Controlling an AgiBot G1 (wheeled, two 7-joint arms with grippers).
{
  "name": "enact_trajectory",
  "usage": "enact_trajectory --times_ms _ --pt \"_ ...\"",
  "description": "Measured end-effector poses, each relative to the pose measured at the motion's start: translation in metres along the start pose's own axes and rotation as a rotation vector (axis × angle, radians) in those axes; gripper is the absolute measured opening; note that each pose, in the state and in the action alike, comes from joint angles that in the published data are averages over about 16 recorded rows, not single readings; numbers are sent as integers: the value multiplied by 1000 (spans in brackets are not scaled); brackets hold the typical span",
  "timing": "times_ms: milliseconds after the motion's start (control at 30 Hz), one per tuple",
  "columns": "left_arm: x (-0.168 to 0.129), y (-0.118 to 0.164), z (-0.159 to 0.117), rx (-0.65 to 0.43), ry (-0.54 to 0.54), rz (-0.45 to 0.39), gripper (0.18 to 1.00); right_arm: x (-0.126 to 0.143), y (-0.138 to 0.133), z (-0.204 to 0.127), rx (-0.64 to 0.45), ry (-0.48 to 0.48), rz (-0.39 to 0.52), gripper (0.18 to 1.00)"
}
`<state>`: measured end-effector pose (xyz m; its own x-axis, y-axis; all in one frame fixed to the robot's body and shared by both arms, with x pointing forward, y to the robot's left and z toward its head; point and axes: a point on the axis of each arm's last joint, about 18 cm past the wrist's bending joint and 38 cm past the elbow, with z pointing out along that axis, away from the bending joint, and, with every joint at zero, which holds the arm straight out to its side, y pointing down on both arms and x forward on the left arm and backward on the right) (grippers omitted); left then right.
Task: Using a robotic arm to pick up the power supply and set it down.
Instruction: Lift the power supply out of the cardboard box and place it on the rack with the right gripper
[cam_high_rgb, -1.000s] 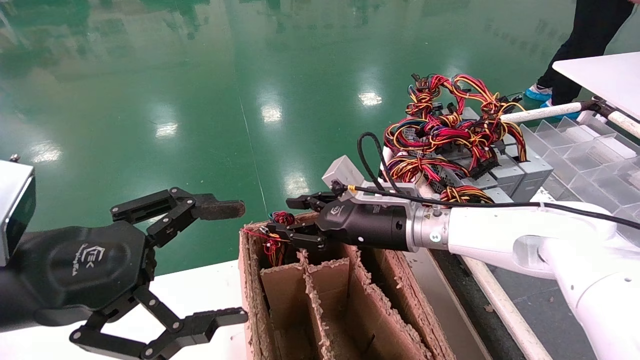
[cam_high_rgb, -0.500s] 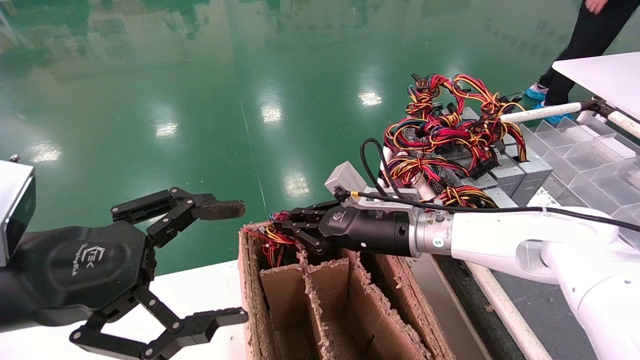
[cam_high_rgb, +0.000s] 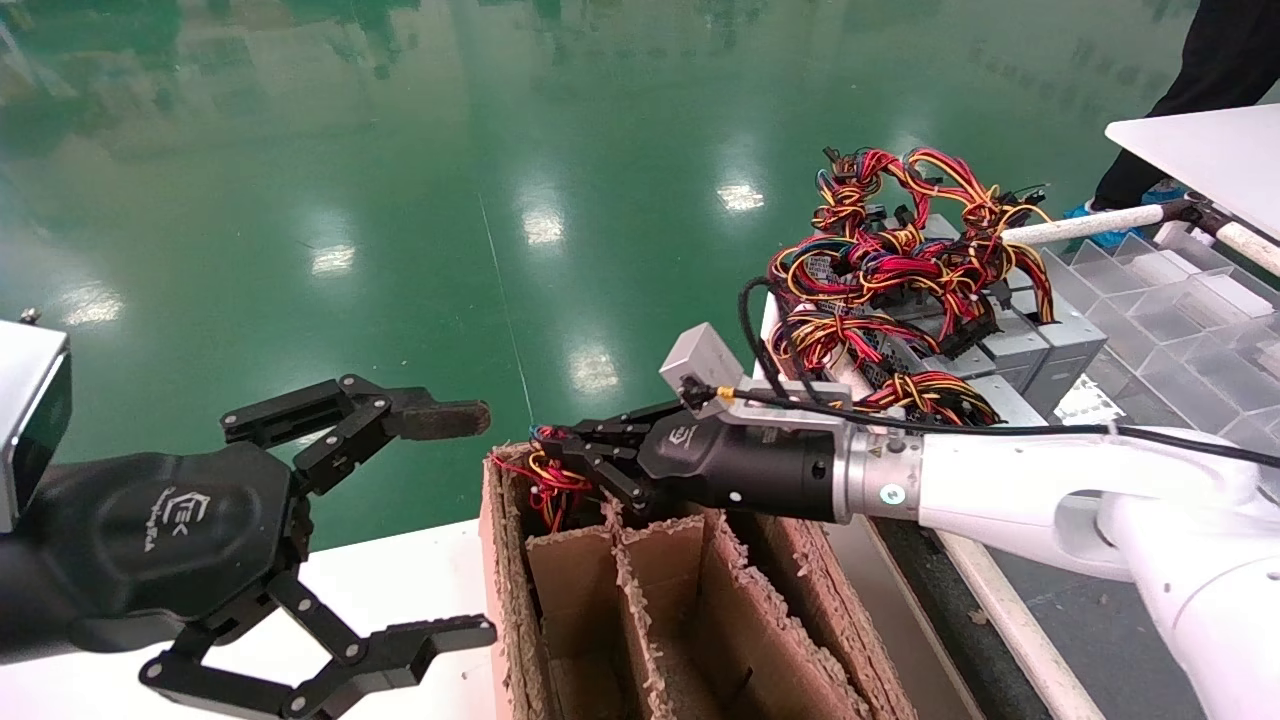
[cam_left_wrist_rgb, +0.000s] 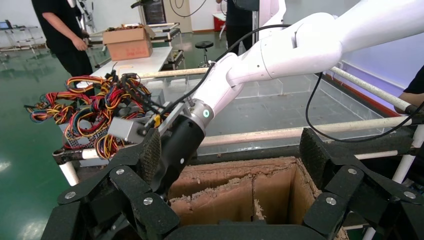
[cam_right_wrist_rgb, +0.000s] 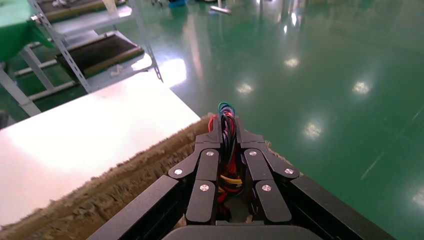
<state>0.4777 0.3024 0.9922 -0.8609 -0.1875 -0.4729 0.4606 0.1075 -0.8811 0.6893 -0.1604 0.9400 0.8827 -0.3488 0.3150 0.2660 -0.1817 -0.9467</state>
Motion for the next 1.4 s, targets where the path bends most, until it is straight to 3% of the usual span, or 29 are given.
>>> enact_trajectory --times_ms 367,700,1067,1233,1400 --pt "0 0 0 0 0 0 1001 11 -67 -42 197 -12 -53 227" --pt "0 0 0 0 0 0 1001 29 -155 -117 372 58 -179 227" --pt "0 0 0 0 0 0 1001 51 -217 -230 445 294 -316 227" --pt "0 0 0 0 0 0 1001 59 -223 -288 444 440 -342 227" --pt "0 0 0 0 0 0 1001 64 -211 -346 423 590 -331 227"
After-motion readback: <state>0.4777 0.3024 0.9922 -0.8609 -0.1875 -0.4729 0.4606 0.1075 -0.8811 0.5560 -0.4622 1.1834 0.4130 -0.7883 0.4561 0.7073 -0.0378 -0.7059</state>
